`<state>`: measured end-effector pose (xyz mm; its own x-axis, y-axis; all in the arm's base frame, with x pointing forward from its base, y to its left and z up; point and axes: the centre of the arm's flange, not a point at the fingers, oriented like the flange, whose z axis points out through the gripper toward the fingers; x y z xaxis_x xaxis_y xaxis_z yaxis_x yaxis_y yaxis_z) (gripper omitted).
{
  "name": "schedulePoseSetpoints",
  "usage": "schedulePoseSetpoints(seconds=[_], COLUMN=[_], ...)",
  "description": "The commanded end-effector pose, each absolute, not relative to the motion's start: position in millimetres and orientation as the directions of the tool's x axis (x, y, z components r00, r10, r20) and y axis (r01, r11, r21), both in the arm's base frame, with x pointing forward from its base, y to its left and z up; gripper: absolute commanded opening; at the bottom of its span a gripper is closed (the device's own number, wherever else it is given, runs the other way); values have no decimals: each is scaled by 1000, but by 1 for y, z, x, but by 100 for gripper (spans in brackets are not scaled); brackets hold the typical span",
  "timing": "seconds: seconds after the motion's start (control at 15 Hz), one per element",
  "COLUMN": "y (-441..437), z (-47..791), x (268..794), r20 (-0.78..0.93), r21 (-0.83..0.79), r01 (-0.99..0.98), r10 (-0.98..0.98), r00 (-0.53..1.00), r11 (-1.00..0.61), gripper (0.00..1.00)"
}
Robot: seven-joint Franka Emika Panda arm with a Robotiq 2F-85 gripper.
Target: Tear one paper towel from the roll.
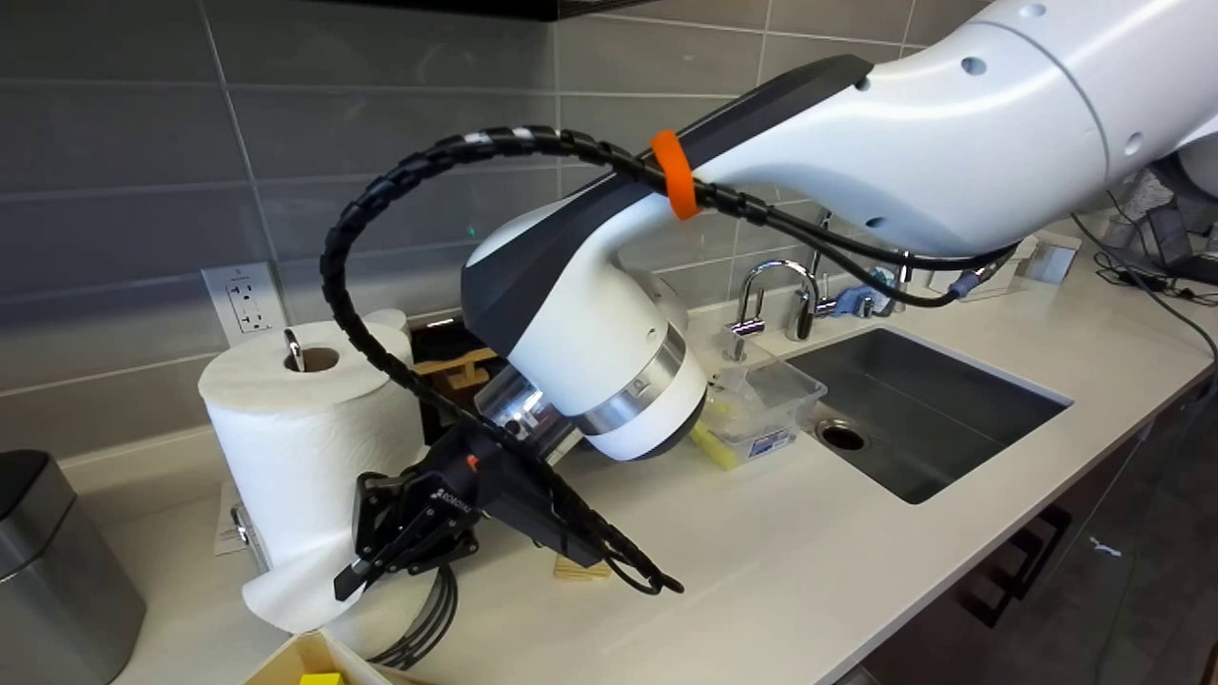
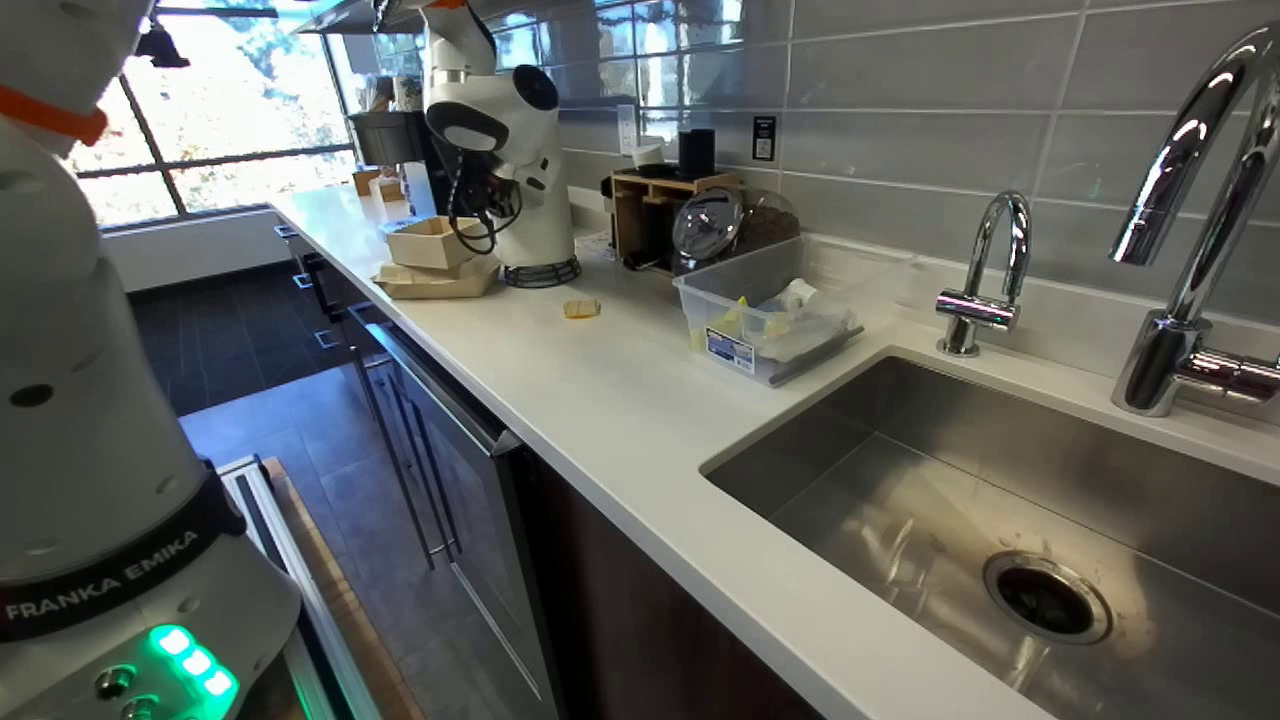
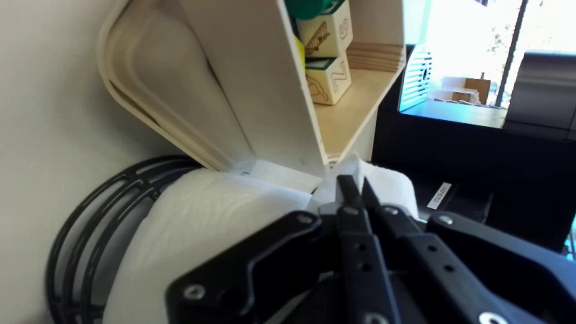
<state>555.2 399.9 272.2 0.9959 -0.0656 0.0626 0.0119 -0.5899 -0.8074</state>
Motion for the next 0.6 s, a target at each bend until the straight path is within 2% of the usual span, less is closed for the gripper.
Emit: schedulePoseSetpoints(seconds=[0.0, 0.07, 0.13, 0.53], y=[390, 389, 398, 395], z=[287, 291, 284, 290], x=[525, 519, 545, 533], r20=[77, 56, 63, 58], r21=[-808, -807, -814, -809], r01=[12, -10, 6, 0], r10=[-85, -93, -78, -80], r00=[993, 994, 995, 995], r11=[-590, -590, -581, -588], gripper=[0, 0, 1, 0])
